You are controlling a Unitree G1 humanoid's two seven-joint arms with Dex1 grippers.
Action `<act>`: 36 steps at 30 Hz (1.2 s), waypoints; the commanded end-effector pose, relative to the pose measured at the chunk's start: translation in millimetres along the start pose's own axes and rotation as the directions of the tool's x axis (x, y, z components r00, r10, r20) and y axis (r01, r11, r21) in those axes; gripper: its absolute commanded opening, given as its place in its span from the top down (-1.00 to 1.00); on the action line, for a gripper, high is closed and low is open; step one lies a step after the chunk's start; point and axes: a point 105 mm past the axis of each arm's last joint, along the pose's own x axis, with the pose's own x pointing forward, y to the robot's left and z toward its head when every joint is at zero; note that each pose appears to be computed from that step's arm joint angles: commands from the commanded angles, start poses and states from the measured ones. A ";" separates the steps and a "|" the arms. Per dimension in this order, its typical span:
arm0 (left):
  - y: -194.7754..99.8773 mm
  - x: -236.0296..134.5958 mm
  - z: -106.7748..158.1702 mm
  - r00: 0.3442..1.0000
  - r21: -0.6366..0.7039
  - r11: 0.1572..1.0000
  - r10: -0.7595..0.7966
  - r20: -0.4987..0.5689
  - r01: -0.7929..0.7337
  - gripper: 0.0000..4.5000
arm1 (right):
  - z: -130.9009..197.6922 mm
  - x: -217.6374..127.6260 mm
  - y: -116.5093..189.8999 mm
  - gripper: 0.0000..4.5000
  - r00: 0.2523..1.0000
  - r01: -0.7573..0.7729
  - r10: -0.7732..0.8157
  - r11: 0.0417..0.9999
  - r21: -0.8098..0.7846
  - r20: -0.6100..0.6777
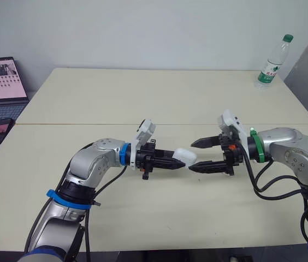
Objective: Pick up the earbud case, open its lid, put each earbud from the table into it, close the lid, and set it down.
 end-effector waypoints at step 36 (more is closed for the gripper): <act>10.7 -37.8 -16.1 0.952 0.154 0.939 0.304 0.046 -0.307 0.67 | -74.3 -43.7 -34.6 -1.00 0.812 0.494 -0.422 0.865 0.088 -0.404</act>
